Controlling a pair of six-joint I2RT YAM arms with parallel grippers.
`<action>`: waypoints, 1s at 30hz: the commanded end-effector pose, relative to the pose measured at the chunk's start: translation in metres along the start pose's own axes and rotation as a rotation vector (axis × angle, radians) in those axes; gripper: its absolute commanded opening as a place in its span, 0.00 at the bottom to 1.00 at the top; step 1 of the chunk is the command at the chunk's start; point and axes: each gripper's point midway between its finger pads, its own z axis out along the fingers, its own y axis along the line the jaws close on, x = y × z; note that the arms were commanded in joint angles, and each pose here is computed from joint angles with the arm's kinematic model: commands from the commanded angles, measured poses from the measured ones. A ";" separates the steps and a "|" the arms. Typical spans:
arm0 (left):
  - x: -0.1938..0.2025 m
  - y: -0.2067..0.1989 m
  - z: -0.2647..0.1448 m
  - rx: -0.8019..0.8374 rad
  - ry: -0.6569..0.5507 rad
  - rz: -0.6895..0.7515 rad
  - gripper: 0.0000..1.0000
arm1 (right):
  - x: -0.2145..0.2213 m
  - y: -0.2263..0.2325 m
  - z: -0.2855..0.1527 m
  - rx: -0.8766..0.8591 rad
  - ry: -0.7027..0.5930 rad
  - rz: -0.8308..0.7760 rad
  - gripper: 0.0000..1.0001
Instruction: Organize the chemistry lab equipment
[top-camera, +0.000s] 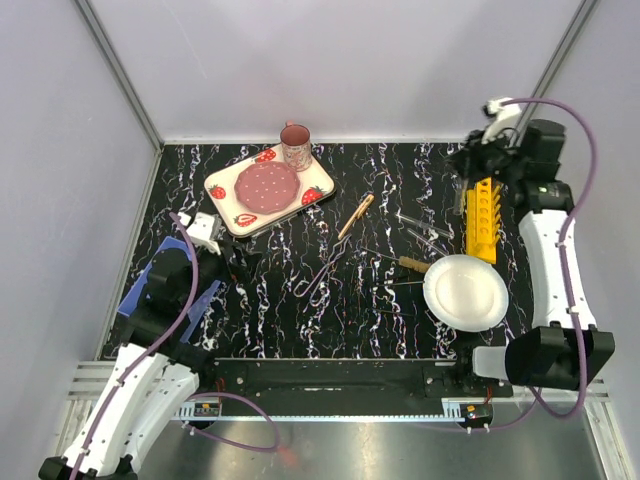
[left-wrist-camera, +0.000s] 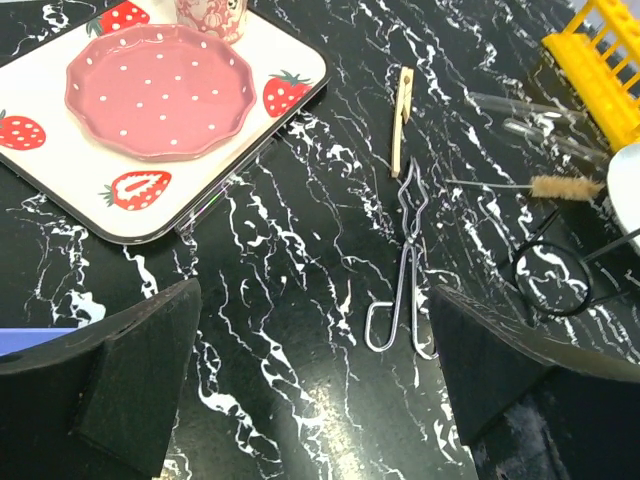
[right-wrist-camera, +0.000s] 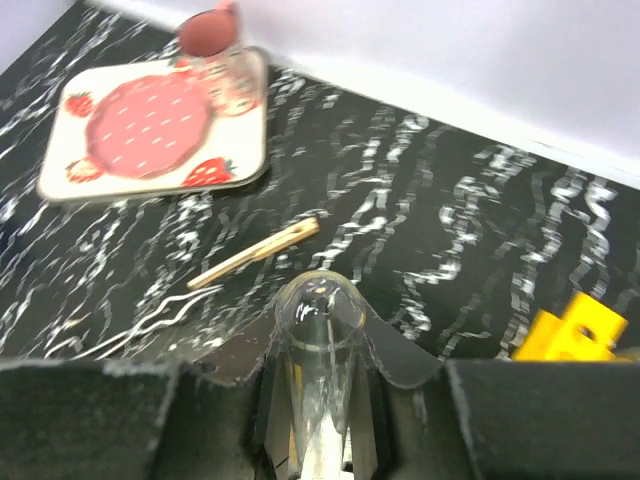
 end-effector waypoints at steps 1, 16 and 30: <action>-0.019 -0.005 -0.010 0.031 -0.057 0.104 0.99 | -0.032 -0.057 -0.030 0.139 -0.183 0.049 0.16; -0.016 -0.001 -0.009 0.015 -0.087 0.116 0.99 | 0.013 -0.227 -0.020 0.446 -0.244 0.192 0.17; -0.008 0.001 -0.004 0.015 -0.046 0.109 0.99 | 0.033 -0.281 -0.002 0.518 -0.205 0.143 0.18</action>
